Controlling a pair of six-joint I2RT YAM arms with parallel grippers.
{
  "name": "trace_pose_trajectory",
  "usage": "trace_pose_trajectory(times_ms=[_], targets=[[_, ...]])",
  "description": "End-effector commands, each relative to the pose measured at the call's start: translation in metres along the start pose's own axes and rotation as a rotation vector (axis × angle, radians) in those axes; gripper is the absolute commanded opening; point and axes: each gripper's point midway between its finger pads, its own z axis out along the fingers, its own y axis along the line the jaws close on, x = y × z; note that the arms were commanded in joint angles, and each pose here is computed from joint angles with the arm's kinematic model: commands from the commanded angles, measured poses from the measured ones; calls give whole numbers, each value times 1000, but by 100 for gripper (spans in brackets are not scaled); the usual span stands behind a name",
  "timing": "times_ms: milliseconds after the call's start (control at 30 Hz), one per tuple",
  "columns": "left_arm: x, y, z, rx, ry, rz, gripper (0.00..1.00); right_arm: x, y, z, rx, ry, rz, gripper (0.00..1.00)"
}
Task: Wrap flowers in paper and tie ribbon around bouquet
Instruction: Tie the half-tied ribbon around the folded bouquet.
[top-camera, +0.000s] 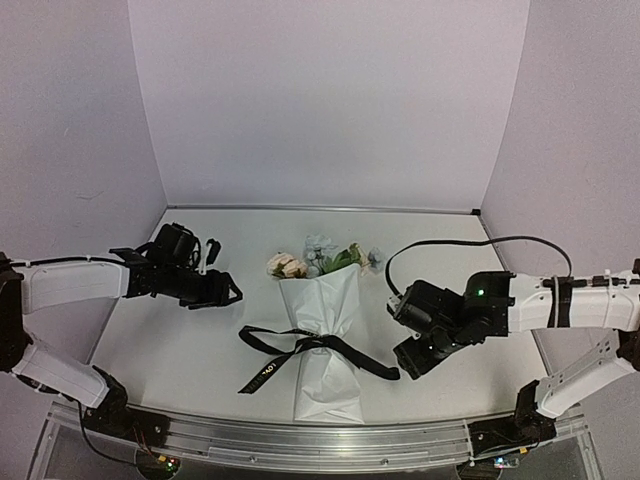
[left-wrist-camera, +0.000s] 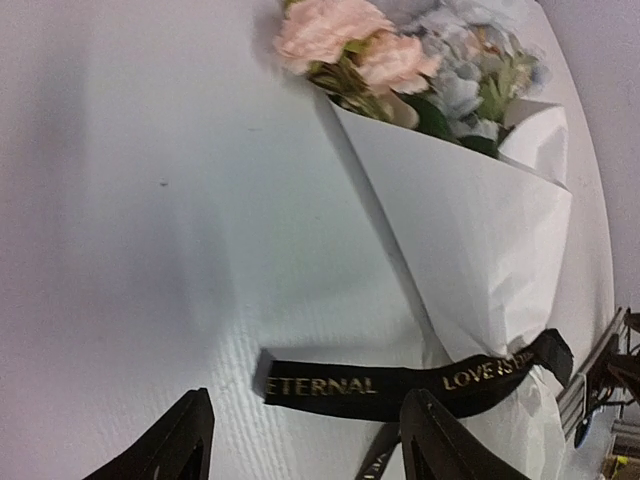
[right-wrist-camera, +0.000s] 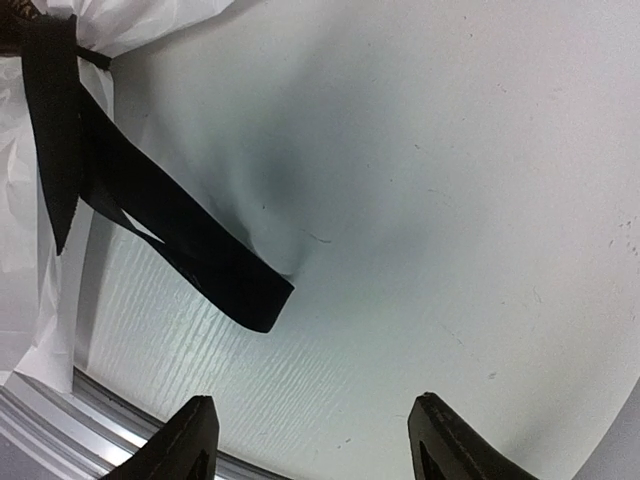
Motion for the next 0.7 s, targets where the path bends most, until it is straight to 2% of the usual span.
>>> trace_pose_trajectory(times_ms=[0,133,267,500,667], targets=[[2,-52,-7,75,-11,74,67,-5,8,-15,-55,33,-37,64],[33,-95,3,155,49,114,67,-19,44,-18,-196,72,-81,61],[67,-134,15,211,117,169,67,-37,51,-14,-215,75,-90,59],[92,-163,34,246,171,207,65,-45,73,-11,-339,157,51,46],[97,-165,42,235,190,221,64,-42,82,0,-366,189,208,45]])
